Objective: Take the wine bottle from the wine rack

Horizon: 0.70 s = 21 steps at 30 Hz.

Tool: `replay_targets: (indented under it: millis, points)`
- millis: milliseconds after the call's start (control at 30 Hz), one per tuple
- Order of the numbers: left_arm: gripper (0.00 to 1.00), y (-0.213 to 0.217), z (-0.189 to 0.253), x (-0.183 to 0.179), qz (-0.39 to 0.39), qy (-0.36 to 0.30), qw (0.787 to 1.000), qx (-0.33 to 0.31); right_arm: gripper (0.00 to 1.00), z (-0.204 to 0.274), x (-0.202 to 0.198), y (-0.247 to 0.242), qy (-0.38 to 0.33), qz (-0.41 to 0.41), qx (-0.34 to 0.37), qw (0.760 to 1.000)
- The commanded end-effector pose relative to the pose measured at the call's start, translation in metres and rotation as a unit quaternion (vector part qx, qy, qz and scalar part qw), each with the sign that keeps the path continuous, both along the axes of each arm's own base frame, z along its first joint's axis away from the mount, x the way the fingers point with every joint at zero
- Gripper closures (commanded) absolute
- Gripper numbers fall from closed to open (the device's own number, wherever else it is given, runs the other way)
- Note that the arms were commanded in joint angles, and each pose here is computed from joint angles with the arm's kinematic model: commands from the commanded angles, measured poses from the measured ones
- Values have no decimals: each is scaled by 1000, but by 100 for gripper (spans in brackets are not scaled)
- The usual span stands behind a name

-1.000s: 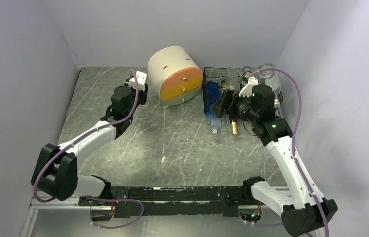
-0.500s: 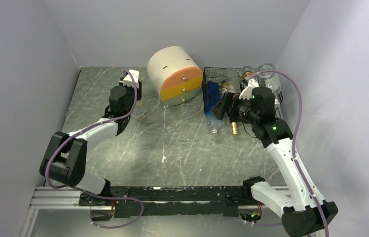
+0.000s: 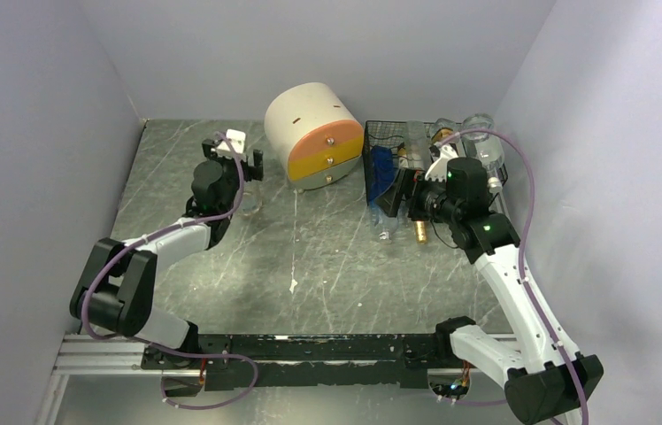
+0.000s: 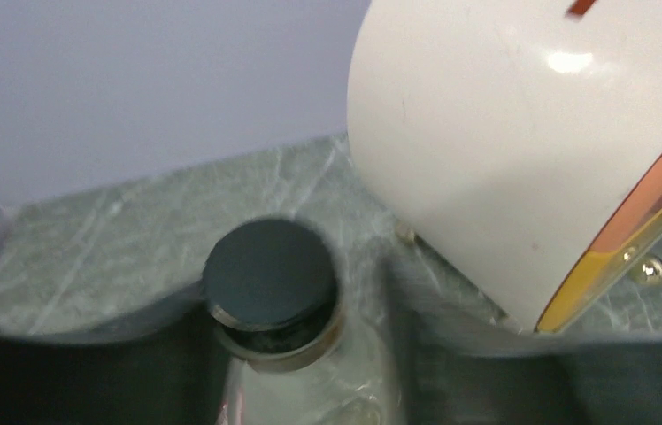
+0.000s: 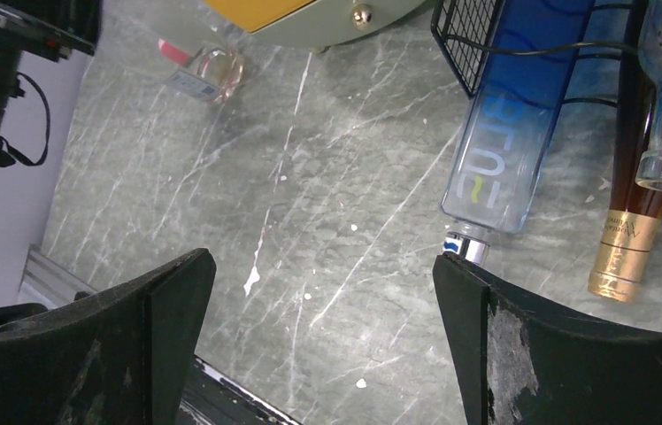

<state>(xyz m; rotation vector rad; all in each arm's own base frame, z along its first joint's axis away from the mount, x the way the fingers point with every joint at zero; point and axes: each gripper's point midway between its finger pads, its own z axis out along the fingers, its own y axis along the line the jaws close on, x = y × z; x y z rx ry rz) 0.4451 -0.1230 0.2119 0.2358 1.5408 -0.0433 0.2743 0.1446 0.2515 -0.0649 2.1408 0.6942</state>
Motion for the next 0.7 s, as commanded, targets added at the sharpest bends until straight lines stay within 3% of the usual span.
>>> replay_targets:
  millis: [0,200,367,467,667]
  points:
    - [0,5,93,-6,5,-135,989,-67,0,3,-4,-1,-7,1,6,1000]
    - [1,11,128,-28,3,-143,987,-79,0,1,-3,-6,-2,-5,-11,1000]
    - [1,19,190,-59,1,-176,978,-115,0,-5,1,-18,3,-31,-39,999]
    - [1,9,210,-78,-43,-171,973,-147,0,-8,7,-29,5,-58,-63,996]
    - [1,-30,214,-111,-165,-174,964,-118,0,-13,23,-73,-4,-162,-143,976]
